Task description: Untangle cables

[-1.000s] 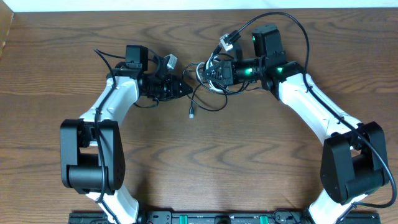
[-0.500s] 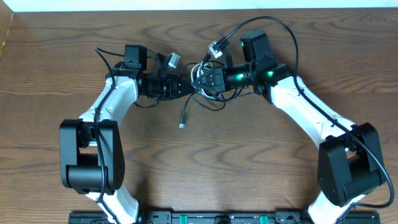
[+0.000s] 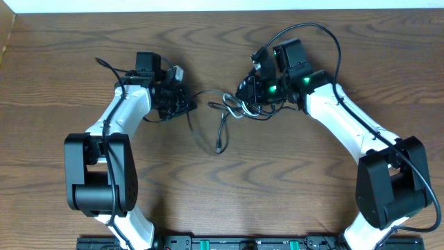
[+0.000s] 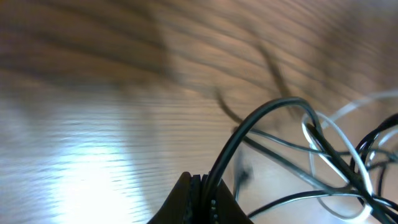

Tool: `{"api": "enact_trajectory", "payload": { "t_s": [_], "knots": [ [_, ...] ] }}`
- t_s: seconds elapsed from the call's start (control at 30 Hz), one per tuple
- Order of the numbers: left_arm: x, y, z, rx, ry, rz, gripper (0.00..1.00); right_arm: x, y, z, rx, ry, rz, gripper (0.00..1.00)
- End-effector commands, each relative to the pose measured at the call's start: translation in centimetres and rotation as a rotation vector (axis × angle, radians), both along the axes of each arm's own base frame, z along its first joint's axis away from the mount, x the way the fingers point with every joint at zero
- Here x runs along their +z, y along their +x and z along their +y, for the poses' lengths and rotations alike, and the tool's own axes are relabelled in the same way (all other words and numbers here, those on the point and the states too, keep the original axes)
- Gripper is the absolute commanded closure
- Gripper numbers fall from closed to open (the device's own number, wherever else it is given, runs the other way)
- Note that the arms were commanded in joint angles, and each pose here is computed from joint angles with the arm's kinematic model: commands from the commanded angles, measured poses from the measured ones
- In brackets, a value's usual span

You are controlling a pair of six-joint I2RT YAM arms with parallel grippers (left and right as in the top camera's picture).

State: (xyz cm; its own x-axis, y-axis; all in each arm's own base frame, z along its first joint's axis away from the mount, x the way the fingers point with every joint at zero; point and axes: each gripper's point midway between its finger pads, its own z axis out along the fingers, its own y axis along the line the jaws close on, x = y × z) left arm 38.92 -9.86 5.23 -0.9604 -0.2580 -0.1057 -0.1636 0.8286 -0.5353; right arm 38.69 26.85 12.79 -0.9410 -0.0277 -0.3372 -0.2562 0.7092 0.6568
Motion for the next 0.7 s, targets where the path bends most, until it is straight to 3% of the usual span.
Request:
{"api": "enact_trajectory", "payload": {
  "t_s": [0.0,0.67],
  "knots": [
    [-1.6,0.5,3.2,0.151,0.152,0.053,0.93,-1.1,1.6,-1.9,-0.072,-0.132,-0.061,0.96],
    [-2.1,0.5,4.7,0.176,0.238,0.052,0.92,-5.0,1.7,-13.4,-0.344,-0.753,-0.07,0.96]
  ]
}}
